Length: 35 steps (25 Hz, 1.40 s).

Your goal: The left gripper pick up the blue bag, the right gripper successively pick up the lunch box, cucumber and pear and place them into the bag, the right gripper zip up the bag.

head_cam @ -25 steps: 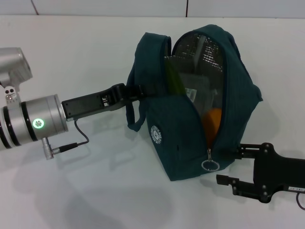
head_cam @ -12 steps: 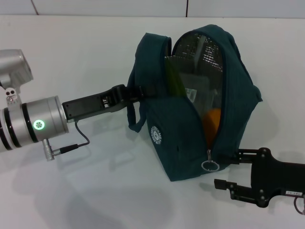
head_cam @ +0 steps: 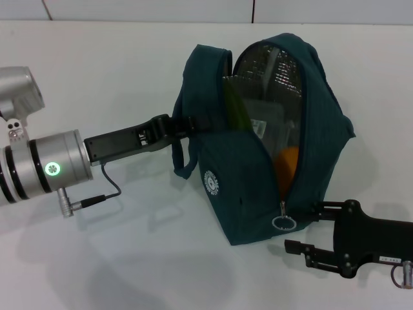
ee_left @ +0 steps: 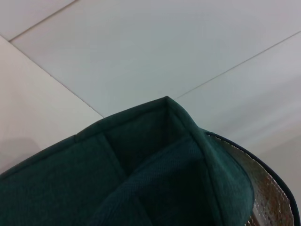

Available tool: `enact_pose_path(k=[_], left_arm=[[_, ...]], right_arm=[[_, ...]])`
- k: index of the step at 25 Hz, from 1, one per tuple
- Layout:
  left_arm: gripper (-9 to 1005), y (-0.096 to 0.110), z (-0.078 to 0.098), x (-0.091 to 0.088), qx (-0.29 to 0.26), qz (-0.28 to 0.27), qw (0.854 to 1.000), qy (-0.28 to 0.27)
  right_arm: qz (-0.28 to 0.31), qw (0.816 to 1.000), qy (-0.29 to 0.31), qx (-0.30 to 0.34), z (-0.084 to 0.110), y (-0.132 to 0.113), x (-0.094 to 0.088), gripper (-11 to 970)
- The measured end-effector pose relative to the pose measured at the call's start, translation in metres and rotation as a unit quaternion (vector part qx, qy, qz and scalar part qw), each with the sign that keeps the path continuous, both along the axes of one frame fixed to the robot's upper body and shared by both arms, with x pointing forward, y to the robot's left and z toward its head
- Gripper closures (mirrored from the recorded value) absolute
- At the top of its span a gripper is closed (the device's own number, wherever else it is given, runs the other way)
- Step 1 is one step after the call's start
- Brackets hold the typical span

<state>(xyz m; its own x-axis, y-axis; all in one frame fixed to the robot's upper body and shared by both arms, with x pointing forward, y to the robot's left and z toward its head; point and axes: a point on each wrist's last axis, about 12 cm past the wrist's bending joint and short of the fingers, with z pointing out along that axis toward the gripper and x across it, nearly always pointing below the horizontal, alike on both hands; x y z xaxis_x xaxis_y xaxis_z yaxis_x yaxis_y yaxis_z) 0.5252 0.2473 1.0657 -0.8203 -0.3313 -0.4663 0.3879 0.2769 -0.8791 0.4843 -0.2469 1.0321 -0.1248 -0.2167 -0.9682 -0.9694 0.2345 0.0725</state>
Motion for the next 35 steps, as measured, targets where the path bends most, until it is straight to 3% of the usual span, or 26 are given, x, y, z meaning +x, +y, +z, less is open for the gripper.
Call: enact_pose_path(k=[20, 31, 35], left_arm=[[943, 0.000, 0.000, 0.000, -0.001, -0.001, 1.000, 0.001], [942, 0.000, 0.000, 0.000, -0.001, -0.001, 1.000, 0.001], [942, 0.000, 0.000, 0.000, -0.001, -0.001, 1.000, 0.001]], right_arm=[[-0.001, 1.000, 0.004, -0.003, -0.005, 0.017, 0.003, 444], [-0.024, 1.000, 0.006, 0.000, -0.005, 0.015, 0.006, 815], [-0.029, 1.000, 0.007, -0.005, -0.007, 0.014, 0.007, 819]])
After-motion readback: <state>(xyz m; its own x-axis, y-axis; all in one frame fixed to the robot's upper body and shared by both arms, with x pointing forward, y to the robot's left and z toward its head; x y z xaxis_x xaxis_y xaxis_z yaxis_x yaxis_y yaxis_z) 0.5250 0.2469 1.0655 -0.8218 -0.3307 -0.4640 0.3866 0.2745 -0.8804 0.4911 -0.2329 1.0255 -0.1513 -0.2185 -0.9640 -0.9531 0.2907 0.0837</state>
